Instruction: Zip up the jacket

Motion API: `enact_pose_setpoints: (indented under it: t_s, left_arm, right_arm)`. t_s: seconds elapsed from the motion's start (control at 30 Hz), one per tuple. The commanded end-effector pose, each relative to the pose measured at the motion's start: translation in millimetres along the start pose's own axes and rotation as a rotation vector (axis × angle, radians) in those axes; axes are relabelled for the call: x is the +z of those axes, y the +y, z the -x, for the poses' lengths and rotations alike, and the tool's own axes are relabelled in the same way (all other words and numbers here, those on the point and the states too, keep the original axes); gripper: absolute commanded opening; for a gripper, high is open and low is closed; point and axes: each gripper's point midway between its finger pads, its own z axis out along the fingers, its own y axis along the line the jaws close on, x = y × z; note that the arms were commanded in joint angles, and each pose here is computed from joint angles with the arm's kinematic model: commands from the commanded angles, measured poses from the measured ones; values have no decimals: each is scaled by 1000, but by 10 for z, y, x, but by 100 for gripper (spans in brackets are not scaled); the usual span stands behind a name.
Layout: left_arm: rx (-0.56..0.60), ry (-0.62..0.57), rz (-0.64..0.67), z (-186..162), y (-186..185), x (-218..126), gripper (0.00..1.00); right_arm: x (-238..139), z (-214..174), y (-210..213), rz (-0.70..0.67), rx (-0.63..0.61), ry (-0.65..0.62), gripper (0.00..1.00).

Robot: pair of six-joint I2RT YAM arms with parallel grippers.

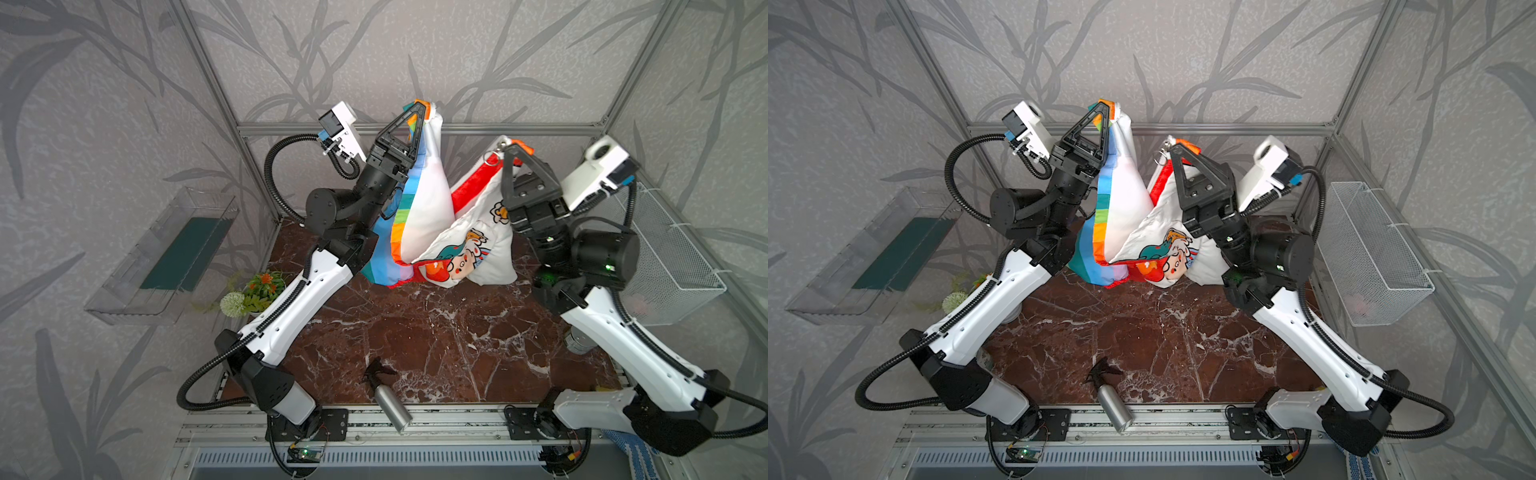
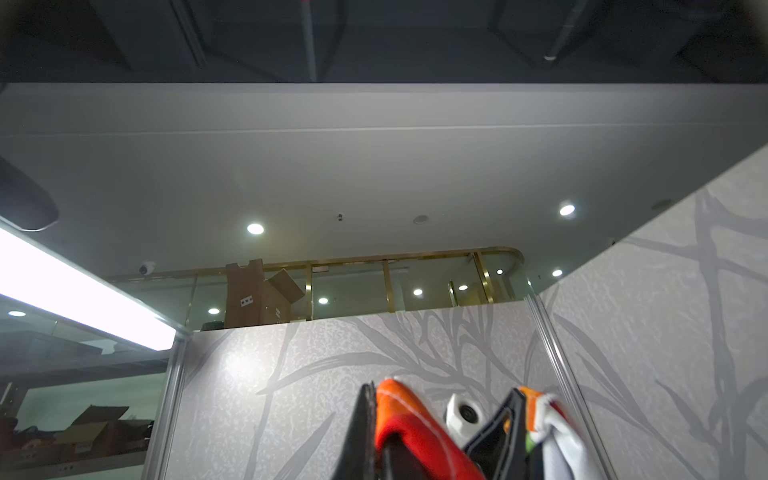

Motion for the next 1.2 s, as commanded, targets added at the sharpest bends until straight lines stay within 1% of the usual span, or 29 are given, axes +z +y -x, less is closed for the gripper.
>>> enact_pose_setpoints:
  t_s: [0.0, 0.07, 0.13, 0.17, 0.27, 0.57, 0.8, 1.17]
  left_arm:
    - [-12, 2, -41, 16, -66, 62, 0]
    - [-28, 5, -53, 11, -78, 85, 0]
    - [-51, 6, -56, -18, -71, 96, 0]
    - [-61, 1, -62, -18, -83, 100, 0]
    - [-81, -11, -76, -25, -114, 106, 0]
    - [-79, -29, -141, 6, -270, 187, 0]
    - [-98, -41, -163, 17, -323, 186, 0]
    - [-117, -37, -190, -30, -443, 164, 0]
  right_arm:
    - [51, -45, -40, 0, -105, 5, 0]
    - [95, -172, -171, -2, -57, -5, 0]
    - [98, -194, -266, 7, -12, -52, 0]
    - [105, -198, -292, 9, 3, -55, 0]
    - [132, -218, -314, 8, 5, -45, 0]
    - [111, -268, -353, -7, 30, -39, 0]
    - [94, -244, -355, -25, 11, -38, 0]
    - [168, -204, -348, -8, 14, -50, 0]
